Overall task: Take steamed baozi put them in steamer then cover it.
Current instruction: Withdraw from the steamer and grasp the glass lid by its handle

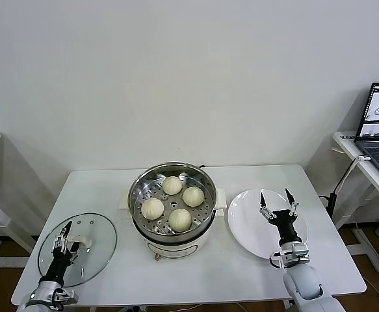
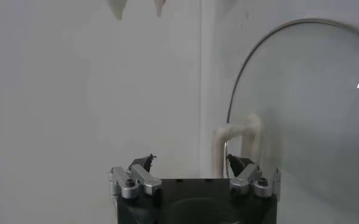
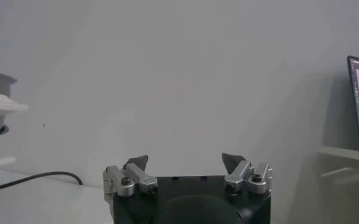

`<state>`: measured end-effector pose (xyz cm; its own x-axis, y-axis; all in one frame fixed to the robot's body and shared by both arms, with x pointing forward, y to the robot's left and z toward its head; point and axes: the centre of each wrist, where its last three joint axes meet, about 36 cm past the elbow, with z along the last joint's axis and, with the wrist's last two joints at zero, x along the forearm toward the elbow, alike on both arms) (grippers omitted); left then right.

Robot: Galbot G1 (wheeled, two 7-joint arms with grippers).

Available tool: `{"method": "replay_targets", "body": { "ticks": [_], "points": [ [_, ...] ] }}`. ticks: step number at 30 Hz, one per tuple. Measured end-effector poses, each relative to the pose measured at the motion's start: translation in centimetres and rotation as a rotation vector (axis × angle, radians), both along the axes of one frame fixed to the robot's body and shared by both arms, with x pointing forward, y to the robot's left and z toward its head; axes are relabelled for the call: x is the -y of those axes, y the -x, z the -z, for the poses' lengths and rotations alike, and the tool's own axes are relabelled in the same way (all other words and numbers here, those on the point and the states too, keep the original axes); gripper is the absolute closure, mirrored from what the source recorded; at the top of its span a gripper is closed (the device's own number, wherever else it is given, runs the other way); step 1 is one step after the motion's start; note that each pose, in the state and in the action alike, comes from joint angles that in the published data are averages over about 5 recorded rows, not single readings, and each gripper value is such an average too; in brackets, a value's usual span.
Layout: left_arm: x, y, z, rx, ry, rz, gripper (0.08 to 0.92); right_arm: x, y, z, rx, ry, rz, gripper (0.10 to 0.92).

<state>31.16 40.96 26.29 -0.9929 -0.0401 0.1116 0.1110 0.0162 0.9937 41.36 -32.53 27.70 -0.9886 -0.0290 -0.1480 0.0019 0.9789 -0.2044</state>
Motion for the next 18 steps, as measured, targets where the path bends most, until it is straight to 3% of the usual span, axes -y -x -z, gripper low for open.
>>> {"method": "replay_targets", "body": {
  "ticks": [18],
  "points": [
    [-0.27,-0.63,1.00,-0.036,0.010,-0.021,0.693,-0.20,-0.12,0.07,0.001,0.001,-0.001,0.200]
  ]
}}
